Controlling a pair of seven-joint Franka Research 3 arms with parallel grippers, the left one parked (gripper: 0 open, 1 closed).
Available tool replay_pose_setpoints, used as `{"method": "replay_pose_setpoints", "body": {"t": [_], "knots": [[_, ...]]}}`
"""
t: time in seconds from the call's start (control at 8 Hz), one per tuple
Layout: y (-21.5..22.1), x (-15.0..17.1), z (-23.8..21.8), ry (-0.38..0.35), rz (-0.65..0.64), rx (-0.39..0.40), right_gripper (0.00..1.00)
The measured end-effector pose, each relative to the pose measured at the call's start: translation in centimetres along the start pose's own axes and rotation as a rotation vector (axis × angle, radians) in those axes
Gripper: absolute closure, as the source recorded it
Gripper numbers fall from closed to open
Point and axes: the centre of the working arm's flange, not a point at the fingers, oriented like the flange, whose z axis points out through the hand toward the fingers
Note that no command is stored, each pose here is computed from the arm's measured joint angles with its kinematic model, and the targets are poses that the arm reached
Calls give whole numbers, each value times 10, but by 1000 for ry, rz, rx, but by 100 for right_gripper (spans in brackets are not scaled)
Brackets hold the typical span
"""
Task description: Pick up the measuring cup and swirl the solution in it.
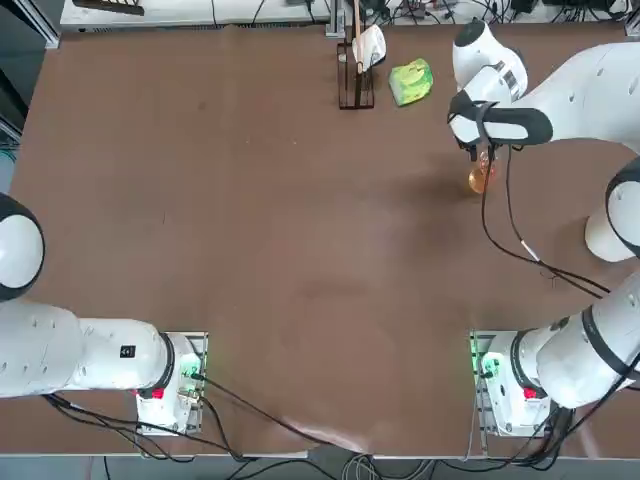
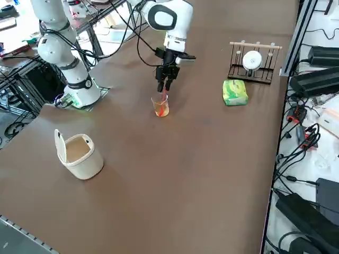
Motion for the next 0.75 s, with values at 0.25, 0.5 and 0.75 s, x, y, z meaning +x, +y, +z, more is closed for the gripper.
{"method": "replay_pose_setpoints", "body": {"t": [0.25,0.5,0.75], "knots": [[-1,0,2,3,-5,-5,50],[-1,0,1,9,-7,-6,57],[-2,0,2,9,-10,-7,60]]}}
